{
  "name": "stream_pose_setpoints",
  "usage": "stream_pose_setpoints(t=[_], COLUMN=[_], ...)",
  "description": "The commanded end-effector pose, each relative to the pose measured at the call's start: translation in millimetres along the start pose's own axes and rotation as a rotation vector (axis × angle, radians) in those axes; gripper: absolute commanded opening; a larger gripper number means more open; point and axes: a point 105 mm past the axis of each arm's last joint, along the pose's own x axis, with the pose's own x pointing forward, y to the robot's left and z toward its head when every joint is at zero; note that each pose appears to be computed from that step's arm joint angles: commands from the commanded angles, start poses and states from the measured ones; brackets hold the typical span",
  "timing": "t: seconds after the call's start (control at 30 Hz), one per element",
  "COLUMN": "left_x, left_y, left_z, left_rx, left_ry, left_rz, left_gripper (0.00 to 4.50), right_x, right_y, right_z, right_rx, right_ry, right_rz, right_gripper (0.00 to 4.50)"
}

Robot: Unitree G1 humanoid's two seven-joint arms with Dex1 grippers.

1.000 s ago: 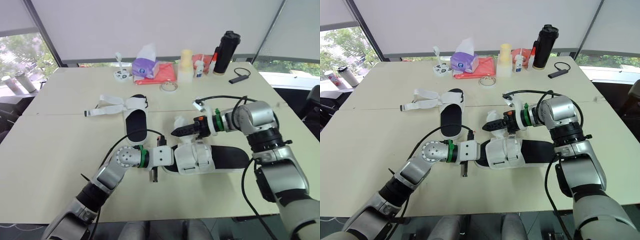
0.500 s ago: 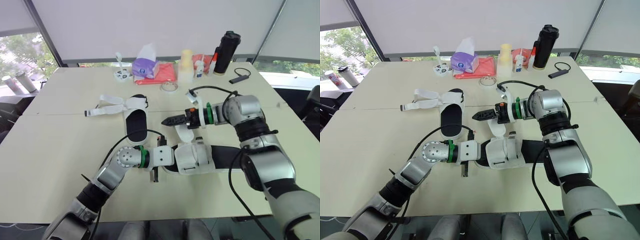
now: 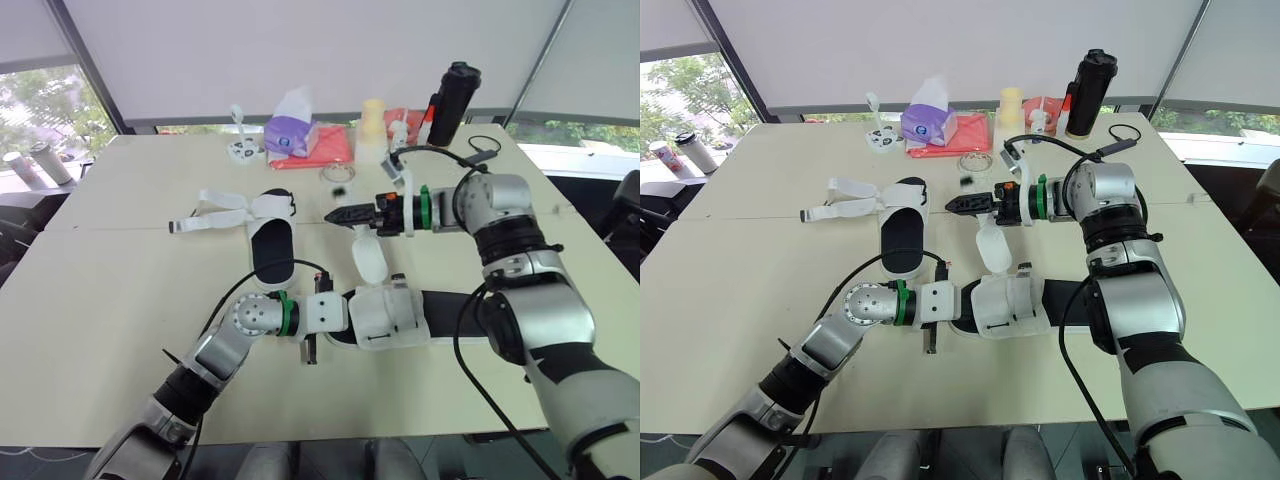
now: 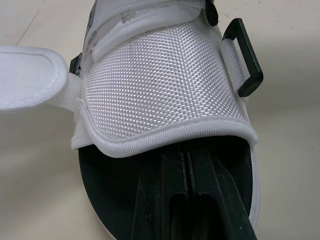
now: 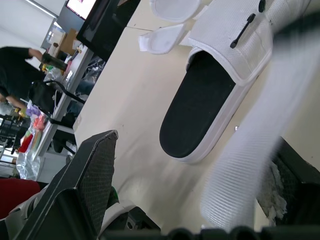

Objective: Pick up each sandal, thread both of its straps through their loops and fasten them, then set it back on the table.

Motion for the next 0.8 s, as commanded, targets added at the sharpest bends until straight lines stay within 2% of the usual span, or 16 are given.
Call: stream_pose_setpoints(t=[0.03,0.1,0.23,0.27,0.4,0.57,0.63,0.8], left_x=[6,6,6,6,6,5,4,3], left_y=[-20,-21,-21,-22,-22,-23,-23,-19], left_z=[-28,-28,-28,-28,-27,-27,-27,-26], left_rx=[-0.064,-0.065,-0.065,-0.065,-0.064,-0.085,-0.116,-0.264], left_ry=[0.097,0.097,0.096,0.095,0.093,0.088,0.076,0.011], left_rz=[-0.056,-0.056,-0.057,-0.057,-0.062,-0.064,-0.059,-0.027], left_gripper=[0.00,0.00,0.00,0.00,0.00,0.00,0.00,0.00], right_x=[-4,-5,-5,-6,-9,-32,-41,-46], right_y=[15,16,17,18,28,64,77,78], right_z=[20,20,20,20,20,15,3,-37], right_rx=[-0.057,-0.060,-0.062,-0.067,-0.097,-0.388,-0.513,-0.811], right_ry=[-0.044,-0.044,-0.042,-0.040,-0.042,-0.080,-0.092,-0.092], right_rz=[0.028,0.028,0.031,0.035,0.067,0.119,0.122,-0.012], right_gripper=[3.24,2.31,0.18,0.03,0.03,0.03,0.03,0.03])
